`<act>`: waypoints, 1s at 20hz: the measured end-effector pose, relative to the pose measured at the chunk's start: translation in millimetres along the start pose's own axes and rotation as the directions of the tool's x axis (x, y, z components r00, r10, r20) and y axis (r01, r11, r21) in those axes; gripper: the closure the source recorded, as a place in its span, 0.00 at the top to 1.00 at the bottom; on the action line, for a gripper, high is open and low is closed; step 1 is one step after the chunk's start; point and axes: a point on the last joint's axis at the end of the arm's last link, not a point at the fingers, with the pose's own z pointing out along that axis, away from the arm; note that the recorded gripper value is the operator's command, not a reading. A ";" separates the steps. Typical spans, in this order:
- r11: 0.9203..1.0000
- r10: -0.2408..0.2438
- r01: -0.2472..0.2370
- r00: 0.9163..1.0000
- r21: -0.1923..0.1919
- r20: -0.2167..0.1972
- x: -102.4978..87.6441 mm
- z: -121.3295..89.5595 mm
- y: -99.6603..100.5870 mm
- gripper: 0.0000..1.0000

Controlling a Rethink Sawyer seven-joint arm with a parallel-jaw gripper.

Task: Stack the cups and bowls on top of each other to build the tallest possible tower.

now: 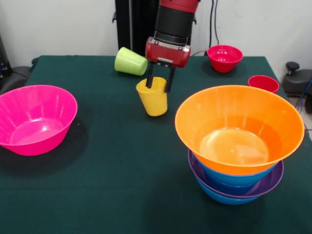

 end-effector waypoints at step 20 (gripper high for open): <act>0.998 0.027 -0.026 0.999 0.062 -0.026 7.6 11.3 -34.6 0.00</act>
